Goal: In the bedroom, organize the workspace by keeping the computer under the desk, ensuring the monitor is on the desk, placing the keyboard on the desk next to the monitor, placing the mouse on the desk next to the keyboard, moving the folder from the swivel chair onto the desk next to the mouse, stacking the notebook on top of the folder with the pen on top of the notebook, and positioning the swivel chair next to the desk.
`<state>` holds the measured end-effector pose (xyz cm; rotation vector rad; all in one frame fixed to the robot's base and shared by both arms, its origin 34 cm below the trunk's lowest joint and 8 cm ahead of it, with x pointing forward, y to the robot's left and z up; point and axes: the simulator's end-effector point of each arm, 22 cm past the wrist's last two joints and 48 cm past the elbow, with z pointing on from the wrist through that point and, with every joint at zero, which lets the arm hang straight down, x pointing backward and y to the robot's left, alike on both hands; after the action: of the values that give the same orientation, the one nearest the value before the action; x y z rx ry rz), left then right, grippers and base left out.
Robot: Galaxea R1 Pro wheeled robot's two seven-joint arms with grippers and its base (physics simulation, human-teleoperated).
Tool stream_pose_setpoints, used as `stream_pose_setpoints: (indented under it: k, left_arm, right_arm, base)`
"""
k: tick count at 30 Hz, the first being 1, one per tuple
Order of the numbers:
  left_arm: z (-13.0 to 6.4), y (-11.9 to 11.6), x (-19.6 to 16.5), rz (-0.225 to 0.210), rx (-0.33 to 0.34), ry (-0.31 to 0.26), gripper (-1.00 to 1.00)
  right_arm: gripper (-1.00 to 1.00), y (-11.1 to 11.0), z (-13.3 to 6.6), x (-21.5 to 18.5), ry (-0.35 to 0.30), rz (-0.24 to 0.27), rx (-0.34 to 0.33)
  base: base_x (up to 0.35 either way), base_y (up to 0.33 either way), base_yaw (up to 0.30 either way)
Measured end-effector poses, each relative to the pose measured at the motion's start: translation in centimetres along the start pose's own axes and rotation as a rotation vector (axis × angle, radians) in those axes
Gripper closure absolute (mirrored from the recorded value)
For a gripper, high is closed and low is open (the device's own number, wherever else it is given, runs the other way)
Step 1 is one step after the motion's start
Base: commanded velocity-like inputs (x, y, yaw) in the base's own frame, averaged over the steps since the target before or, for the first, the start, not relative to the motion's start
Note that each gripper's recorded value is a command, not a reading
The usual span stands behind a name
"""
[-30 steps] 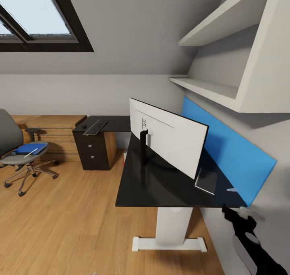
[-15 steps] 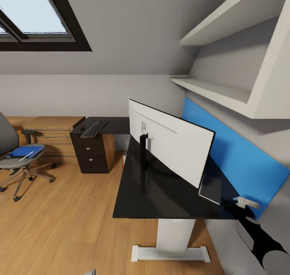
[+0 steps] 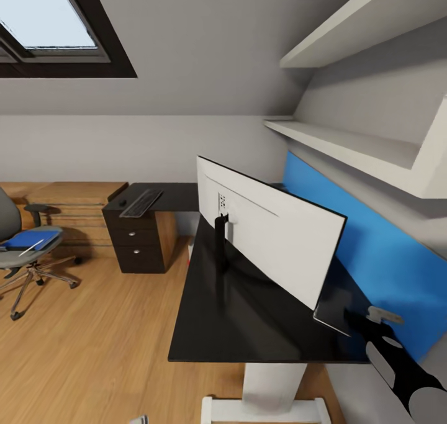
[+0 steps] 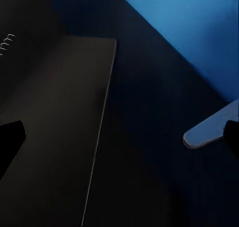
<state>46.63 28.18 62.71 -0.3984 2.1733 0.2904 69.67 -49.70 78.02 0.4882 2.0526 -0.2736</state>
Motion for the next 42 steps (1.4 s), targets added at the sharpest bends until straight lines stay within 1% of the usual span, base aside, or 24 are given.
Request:
stream_pose_setpoints:
  k: [3, 4, 6, 7, 9, 10, 12, 14, 15, 17, 18, 20, 21, 22, 23, 24, 30, 32, 35, 37, 42]
  left_arm:
    - [0.1, 0.3, -0.1, -0.004, -0.013, -0.003, -1.0]
    - [0.1, 1.2, -0.2, -0.011, -0.049, -0.004, -1.0]
    - [0.2, 2.1, -0.2, -0.018, -0.085, -0.002, -1.0]
    - [0.2, 3.0, -0.2, -0.024, -0.119, 0.001, -1.0]
    - [0.2, 3.8, -0.1, -0.029, -0.147, 0.006, -1.0]
    - [0.4, 4.8, 0.1, -0.027, -0.172, 0.019, -1.0]
    - [0.6, 5.9, 0.4, -0.014, -0.195, 0.044, -1.0]
    - [0.8, 6.8, 0.9, 0.0, -0.21, 0.08, -1.0]
    - [1.1, 6.9, 1.1, 0.008, -0.209, 0.12, -1.0]
    - [1.4, 6.4, 1.1, 0.007, -0.195, 0.162, -1.0]
    - [1.9, 4.7, 0.4, -0.023, -0.147, 0.248, -1.0]
    - [2.2, 3.9, -0.8, -0.052, -0.123, 0.28, -1.0]
    - [2.5, 3.5, -1.9, -0.068, -0.106, 0.309, -1.0]
    - [2.6, 3.3, -2.5, -0.074, -0.097, 0.323, -1.0]
    - [3.2, 2.9, -5.3, -0.09, -0.072, 0.363, -1.0]
    - [3.6, 2.8, -7.2, -0.109, -0.063, 0.363, -1.0]
    - [4.3, 2.6, -11.0, -0.16, -0.048, 0.34, -1.0]
    - [4.4, 2.6, -11.4, -0.168, -0.047, 0.336, -1.0]
    - [4.4, 2.7, -11.8, -0.173, -0.048, 0.334, -1.0]
    - [4.5, 2.8, -11.9, -0.171, -0.05, 0.331, -1.0]
    - [4.6, 2.9, -12.2, -0.173, -0.053, 0.317, -1.0]
  right_arm:
    - [-1.0, -0.3, 0.1, -0.1, -0.001, -0.002, 0.004]
    - [-1.0, -0.5, 0.1, -0.2, -0.002, -0.004, 0.007]
    - [-1.0, -0.7, 0.1, -0.2, -0.003, -0.005, 0.009]
    - [-1.0, -0.8, 0.1, -0.3, -0.004, -0.005, 0.01]
    - [-1.0, -0.8, 0.1, -0.3, -0.004, -0.006, 0.011]
    - [-1.0, -0.9, 0.1, -0.3, -0.004, -0.006, 0.012]
    - [-1.0, -1.0, 0.1, -0.4, -0.005, -0.007, 0.013]
    - [-1.0, -1.1, 0.1, -0.5, -0.006, -0.008, 0.015]
    - [-1.0, -1.3, 0.2, -0.5, -0.006, -0.008, 0.016]
    - [-1.0, -1.3, 0.2, -0.5, -0.007, -0.008, 0.017]
    - [-1.0, -1.4, 0.2, -0.6, -0.008, -0.007, 0.018]
    - [-1.0, -1.4, 0.2, -0.6, -0.009, -0.007, 0.018]
    - [-1.0, -1.4, 0.2, -0.7, -0.01, -0.006, 0.019]
    - [-1.0, -1.4, 0.2, -0.7, -0.01, -0.005, 0.019]
    - [-1.0, -1.4, 0.2, -0.7, -0.011, -0.003, 0.02]
    - [-1.0, -1.4, 0.2, -0.7, -0.01, -0.002, 0.02]
    - [-1.0, -1.3, 0.2, -0.7, -0.009, -0.001, 0.019]
    - [-1.0, -1.3, 0.2, -0.9, -0.013, 0.002, 0.015]
    - [-1.0, -0.2, 0.1, -1.1, -0.02, 0.009, -0.03]
    - [-1.0, 0.8, 0.1, -1.1, -0.024, 0.012, -0.075]
    - [-1.0, 1.4, 0.0, -1.2, -0.026, 0.012, -0.103]
  base:
    - [0.111, 0.0, 0.0]
    - [0.049, 0.0, 0.0]
    - [0.032, 0.0, 0.0]
    - [0.02, 0.0, 0.0]
    - [0.013, 0.0, 0.0]
    - [0.008, 0.0, 0.0]
    - [0.006, 0.0, 0.0]
    - [0.003, 0.0, 0.0]
    - [0.002, 0.0, 0.0]
    - [0.001, 0.0, 0.0]
    - [0.0, 0.0, 0.0]
    - [0.0, 0.0, 0.0]
    - [0.0, 0.0, 0.0]
    - [0.0, 0.0, 0.0]
    - [0.0, 0.0, 0.0]
    - [0.0, 0.0, 0.0]
    - [0.0, 0.0, 0.0]
    - [0.0, 0.0, 0.0]
    - [0.0, 0.0, 0.0]
    - [0.0, 0.0, 0.0]
    - [0.0, 0.0, 0.0]
